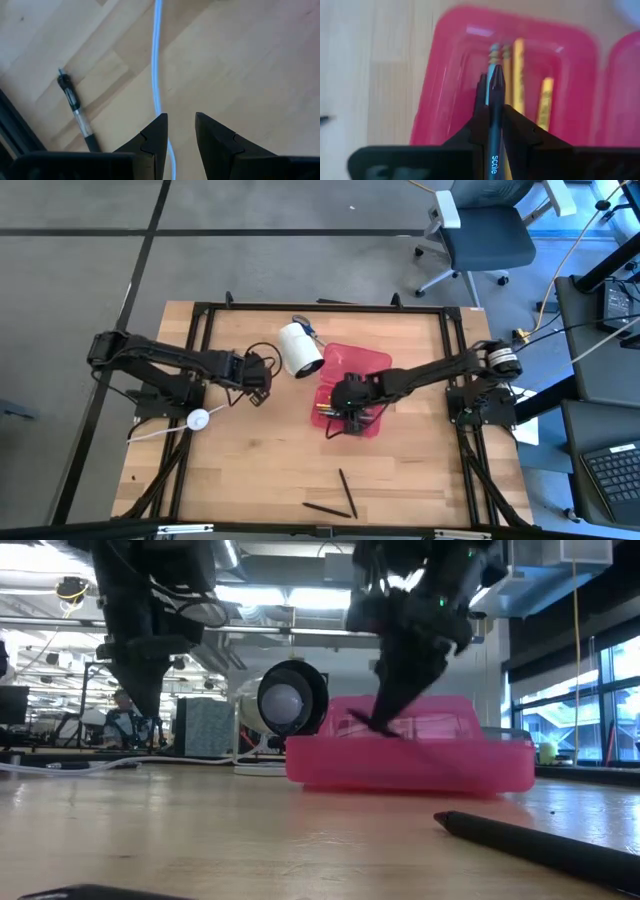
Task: Pick & place school supplies into a supply box
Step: Put the black pen into the pink supply box, then put the transparent pen into the pink supply box
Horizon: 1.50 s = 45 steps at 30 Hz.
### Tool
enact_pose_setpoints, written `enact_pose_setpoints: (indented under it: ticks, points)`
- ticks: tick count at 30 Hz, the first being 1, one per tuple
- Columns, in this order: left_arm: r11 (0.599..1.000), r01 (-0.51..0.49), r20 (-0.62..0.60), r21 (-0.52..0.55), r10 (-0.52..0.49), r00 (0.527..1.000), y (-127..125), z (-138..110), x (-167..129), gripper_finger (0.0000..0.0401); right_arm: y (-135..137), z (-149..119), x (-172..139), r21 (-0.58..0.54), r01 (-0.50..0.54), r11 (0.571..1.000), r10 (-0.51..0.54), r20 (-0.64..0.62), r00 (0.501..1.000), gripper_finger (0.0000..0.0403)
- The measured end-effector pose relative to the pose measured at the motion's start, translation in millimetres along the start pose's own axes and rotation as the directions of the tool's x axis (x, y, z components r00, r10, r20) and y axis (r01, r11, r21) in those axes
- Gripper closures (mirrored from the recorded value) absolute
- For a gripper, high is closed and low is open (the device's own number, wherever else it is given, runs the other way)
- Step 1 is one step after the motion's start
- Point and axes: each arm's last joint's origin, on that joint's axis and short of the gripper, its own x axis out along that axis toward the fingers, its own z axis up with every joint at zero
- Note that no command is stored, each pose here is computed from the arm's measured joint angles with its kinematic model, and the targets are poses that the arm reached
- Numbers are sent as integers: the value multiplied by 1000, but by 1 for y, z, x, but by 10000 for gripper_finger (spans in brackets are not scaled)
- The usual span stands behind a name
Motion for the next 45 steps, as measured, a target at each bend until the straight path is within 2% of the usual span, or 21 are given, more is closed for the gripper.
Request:
enact_pose_setpoints:
  ticks: [7,16,21,30,34,39,45]
  points:
    - [999,-34,-14,-31,33,999,12,9,5,308,-1,-6,19,-15,-20,1000,19,-62,998,356]
    - [994,-93,-21,-59,92,996,29,21,12,308,0,-4,28,-31,-22,999,21,-35,999,356]
    - [986,-123,-45,-113,119,992,40,25,18,308,0,-5,32,-45,-22,999,20,-40,999,352]
    - [953,-234,-147,-191,208,967,66,7,50,308,0,-5,32,-45,-21,999,19,-43,999,289]
    - [936,-273,-151,-221,244,958,72,7,53,308,0,-5,32,-44,-21,999,19,-43,999,275]
    - [939,-267,-95,-215,252,963,71,12,54,308,0,-5,32,-46,-21,999,19,-44,999,273]
    - [946,-214,-55,-245,207,977,70,18,56,300,0,-5,32,-47,-21,999,19,-44,999,273]
